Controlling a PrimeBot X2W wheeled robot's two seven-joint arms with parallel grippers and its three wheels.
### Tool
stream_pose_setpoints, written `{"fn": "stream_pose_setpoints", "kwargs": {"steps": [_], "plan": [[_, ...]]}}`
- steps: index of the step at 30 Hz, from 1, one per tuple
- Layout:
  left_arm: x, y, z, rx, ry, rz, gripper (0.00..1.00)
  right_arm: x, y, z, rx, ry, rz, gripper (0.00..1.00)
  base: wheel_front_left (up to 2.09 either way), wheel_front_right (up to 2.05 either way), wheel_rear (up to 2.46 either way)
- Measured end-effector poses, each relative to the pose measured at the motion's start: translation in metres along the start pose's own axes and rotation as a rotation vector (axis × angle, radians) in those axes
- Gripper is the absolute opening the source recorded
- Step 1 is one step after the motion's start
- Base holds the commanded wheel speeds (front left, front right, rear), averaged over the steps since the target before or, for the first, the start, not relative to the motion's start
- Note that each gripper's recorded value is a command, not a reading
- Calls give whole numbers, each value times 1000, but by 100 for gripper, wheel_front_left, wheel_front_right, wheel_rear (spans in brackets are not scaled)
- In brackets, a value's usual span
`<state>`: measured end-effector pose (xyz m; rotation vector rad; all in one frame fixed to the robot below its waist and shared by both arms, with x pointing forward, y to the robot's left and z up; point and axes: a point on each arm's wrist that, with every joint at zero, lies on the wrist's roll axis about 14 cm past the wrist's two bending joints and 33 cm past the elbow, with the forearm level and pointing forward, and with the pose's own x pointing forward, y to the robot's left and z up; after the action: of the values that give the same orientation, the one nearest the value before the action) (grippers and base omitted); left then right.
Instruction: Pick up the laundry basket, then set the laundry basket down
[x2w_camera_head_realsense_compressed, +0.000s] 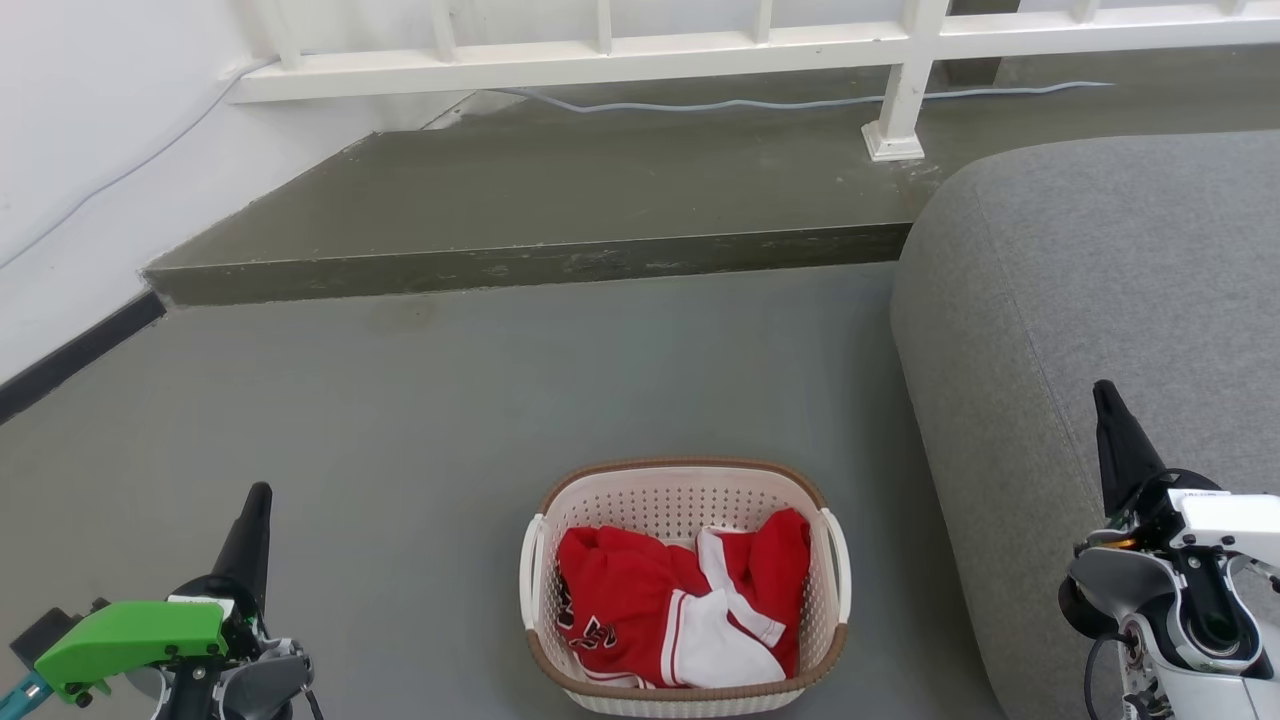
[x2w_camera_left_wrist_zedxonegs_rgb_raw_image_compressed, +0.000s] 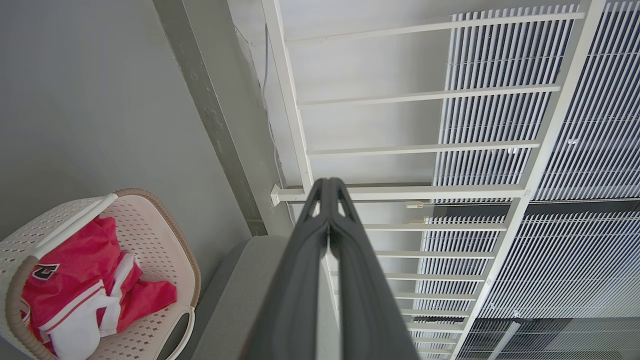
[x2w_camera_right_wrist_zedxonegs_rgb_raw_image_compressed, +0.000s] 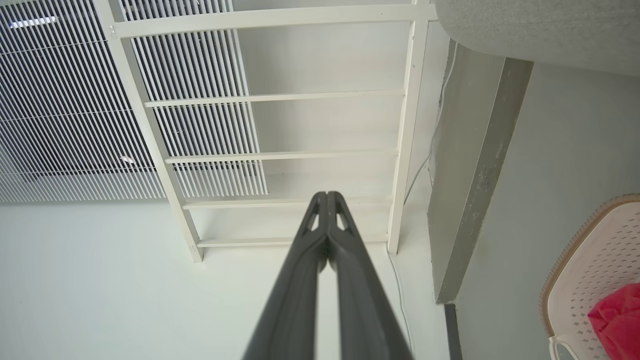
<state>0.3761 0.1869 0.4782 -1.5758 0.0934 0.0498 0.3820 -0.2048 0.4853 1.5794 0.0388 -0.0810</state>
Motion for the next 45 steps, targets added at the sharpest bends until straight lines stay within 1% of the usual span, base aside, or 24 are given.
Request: {"fn": "stream_pose_setpoints", "kwargs": {"steps": [45], "plan": [[0,0,0,0,-1,-1,0,0,1,0,0,0,2,0,0,0,0]]}}
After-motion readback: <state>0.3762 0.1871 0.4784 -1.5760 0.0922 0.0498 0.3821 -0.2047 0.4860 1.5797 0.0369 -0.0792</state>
